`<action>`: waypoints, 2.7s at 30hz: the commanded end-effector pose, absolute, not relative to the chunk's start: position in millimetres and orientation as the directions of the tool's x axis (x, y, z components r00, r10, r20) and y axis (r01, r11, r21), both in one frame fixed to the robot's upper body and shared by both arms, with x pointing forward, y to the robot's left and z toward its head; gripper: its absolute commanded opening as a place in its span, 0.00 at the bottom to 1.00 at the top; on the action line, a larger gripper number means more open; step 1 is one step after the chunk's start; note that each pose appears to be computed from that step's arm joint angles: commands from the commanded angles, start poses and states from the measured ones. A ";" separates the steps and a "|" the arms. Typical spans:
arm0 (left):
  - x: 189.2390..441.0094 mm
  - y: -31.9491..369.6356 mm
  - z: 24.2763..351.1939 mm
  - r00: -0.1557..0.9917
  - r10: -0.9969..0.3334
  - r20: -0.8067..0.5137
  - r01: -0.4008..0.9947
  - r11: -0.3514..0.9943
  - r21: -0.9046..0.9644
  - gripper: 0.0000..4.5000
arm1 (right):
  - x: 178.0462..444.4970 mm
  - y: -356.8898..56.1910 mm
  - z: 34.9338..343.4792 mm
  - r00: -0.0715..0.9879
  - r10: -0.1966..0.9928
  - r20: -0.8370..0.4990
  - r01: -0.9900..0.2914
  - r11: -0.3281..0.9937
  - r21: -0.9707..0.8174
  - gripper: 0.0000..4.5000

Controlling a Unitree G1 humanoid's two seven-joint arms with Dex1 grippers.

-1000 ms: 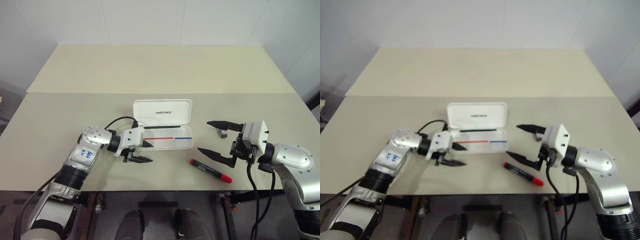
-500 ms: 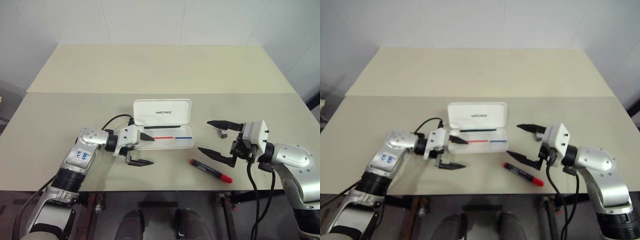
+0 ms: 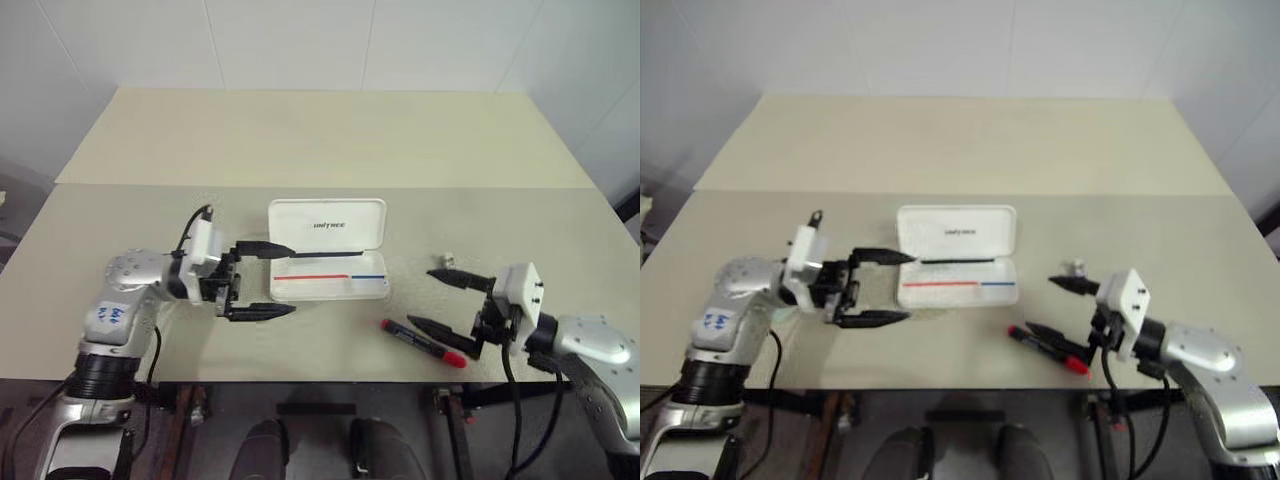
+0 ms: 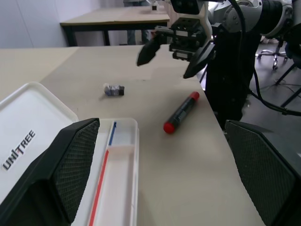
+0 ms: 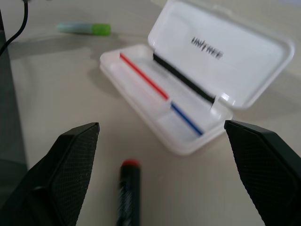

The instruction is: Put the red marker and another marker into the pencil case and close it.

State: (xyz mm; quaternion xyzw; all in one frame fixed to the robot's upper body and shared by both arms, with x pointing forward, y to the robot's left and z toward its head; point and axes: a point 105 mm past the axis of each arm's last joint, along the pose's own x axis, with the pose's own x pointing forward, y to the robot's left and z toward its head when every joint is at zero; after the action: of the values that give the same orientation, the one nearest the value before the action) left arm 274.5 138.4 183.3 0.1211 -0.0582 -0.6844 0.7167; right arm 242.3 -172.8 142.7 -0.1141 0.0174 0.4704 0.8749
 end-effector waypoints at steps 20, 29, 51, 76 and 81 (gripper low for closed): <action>263.9 163.7 181.5 0.079 -0.979 -0.186 0.955 0.021 0.297 1.00 | 241.2 -175.2 60.8 0.558 0.795 -0.238 -0.824 0.565 -0.045 1.00; 267.7 163.6 185.2 0.106 -0.978 -0.178 0.946 0.044 0.321 1.00 | 242.2 -174.9 49.6 0.564 0.796 -0.220 -0.825 0.558 -0.095 0.46; 277.6 181.4 178.8 0.243 -0.961 -0.134 0.908 0.177 0.380 1.00 | 283.1 -163.9 153.6 0.376 0.909 -0.179 -0.870 0.280 -0.406 0.14; 285.9 186.8 178.2 0.399 -0.913 -0.082 0.854 0.338 0.395 1.00 | 361.6 -56.8 159.0 0.094 0.967 -0.235 -0.899 -0.019 -0.437 0.14; 287.6 182.8 178.9 0.400 -0.914 -0.071 0.852 0.343 0.395 1.00 | 363.6 -42.6 154.1 0.069 0.963 -0.260 -0.890 -0.059 -0.453 0.14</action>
State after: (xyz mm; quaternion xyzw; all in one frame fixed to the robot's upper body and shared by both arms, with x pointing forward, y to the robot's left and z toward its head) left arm 288.9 188.0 172.6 0.1799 -0.0679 -0.5386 0.8203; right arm 362.5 -48.3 143.4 -0.2473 -0.0462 0.6790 0.6897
